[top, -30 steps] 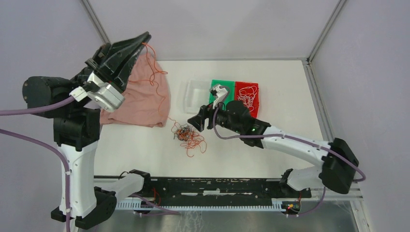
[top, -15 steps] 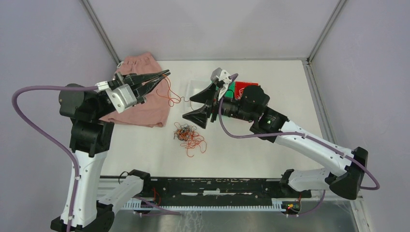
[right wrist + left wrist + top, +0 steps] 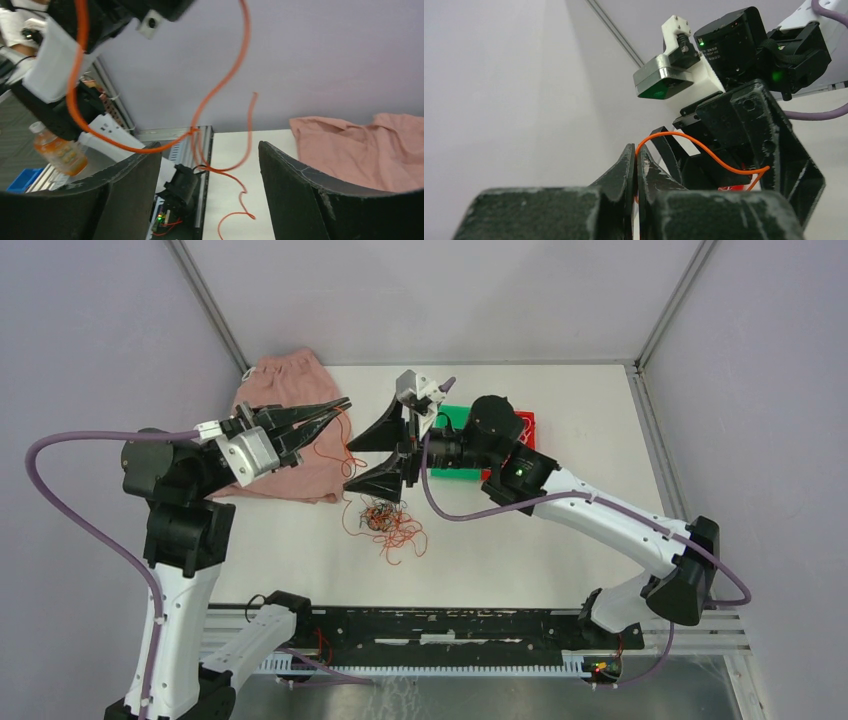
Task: Untangle the cables
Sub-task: Place the cable in the bin.
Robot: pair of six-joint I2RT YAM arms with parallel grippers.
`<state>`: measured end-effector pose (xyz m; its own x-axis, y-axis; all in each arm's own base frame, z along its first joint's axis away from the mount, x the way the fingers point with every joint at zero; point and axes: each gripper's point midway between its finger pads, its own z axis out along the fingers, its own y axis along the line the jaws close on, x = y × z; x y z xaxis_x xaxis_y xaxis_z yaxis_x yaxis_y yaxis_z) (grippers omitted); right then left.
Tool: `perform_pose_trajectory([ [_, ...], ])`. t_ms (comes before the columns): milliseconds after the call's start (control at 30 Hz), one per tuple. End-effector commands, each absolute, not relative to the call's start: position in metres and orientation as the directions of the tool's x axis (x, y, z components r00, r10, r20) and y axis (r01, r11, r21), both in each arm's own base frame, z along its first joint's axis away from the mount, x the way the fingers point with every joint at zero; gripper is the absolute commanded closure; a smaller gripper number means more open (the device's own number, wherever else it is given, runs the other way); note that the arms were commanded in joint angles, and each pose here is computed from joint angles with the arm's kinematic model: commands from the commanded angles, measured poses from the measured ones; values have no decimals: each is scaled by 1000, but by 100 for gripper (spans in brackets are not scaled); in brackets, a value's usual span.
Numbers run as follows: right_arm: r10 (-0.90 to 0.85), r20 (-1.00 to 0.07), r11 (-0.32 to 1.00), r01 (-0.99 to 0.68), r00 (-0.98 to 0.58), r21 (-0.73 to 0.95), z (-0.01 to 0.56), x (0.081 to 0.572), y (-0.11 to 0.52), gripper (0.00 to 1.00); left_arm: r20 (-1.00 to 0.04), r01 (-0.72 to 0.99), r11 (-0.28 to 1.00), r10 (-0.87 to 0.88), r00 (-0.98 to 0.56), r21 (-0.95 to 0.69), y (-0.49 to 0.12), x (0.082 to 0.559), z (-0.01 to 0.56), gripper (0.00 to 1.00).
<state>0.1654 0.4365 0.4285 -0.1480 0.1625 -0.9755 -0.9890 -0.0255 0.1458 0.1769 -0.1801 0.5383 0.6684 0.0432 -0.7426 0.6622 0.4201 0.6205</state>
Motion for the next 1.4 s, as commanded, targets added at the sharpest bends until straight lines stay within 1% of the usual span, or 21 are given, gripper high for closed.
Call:
perform_pose_trajectory([
  [0,277,-956,-242,-970,-92,23,481,118,429,23,-751,672,426,29,659,606,-181,176,539,96],
  [67,281,-954,-262,-965,-102,26,483,114,428,24,-749,669,427,31,662,608,-180,176,540,96],
  [167,264,-958,-222,-974,-115,56,479,123,434,27,-746,665,431,30,665,610,-180,177,540,97],
  [267,253,-960,-174,-981,-123,80,476,136,444,36,-748,667,434,24,663,605,-181,178,541,97],
  [300,251,-960,-153,-985,-122,85,476,141,447,44,-750,669,434,23,661,603,-181,178,540,97],
  [333,245,-962,-127,-988,-117,88,475,146,449,54,-751,670,436,23,659,601,-180,178,540,97],
  [400,228,-967,-68,-993,-111,98,472,158,452,79,-752,668,441,24,659,599,-180,178,540,97],
  [433,223,-969,-30,-995,-104,100,471,166,451,87,-752,666,444,29,658,600,-179,178,539,96],
  [467,220,-970,7,-994,-101,105,471,172,449,93,-749,660,446,37,661,604,-178,178,537,96],
  [500,211,-973,39,-993,-97,107,469,178,445,97,-752,659,447,49,657,605,-177,179,534,92],
  [533,196,-976,83,-990,-96,114,467,186,441,99,-761,662,448,65,646,600,-176,181,528,86],
  [567,188,-978,126,-985,-92,117,467,194,434,99,-766,661,450,83,638,600,-175,183,523,78],
  [633,172,-982,202,-972,-82,117,465,211,419,99,-770,657,448,127,625,607,-172,186,511,69],
  [667,160,-984,236,-965,-75,112,464,219,411,99,-776,658,449,146,613,604,-171,187,505,60],
  [700,143,-987,276,-955,-69,107,461,229,403,99,-785,662,451,163,598,598,-169,189,498,44],
  [733,127,-990,322,-941,-67,105,457,241,394,99,-790,665,450,182,585,596,-167,189,491,25],
  [767,113,-991,358,-928,-73,109,453,251,386,99,-797,675,439,205,568,593,-167,189,482,11],
  [800,101,-991,383,-916,-83,115,447,261,377,99,-801,681,430,226,554,593,-166,190,474,1],
  [1000,55,-989,571,-808,-139,145,409,328,329,99,-813,689,432,283,509,582,-159,192,452,1],
  [1233,21,-983,698,-701,-185,147,369,387,298,99,-826,709,424,310,471,564,-157,191,436,1],
  [1367,38,-972,729,-659,-232,185,351,409,290,99,-826,709,425,317,466,563,-155,188,429,1],
])
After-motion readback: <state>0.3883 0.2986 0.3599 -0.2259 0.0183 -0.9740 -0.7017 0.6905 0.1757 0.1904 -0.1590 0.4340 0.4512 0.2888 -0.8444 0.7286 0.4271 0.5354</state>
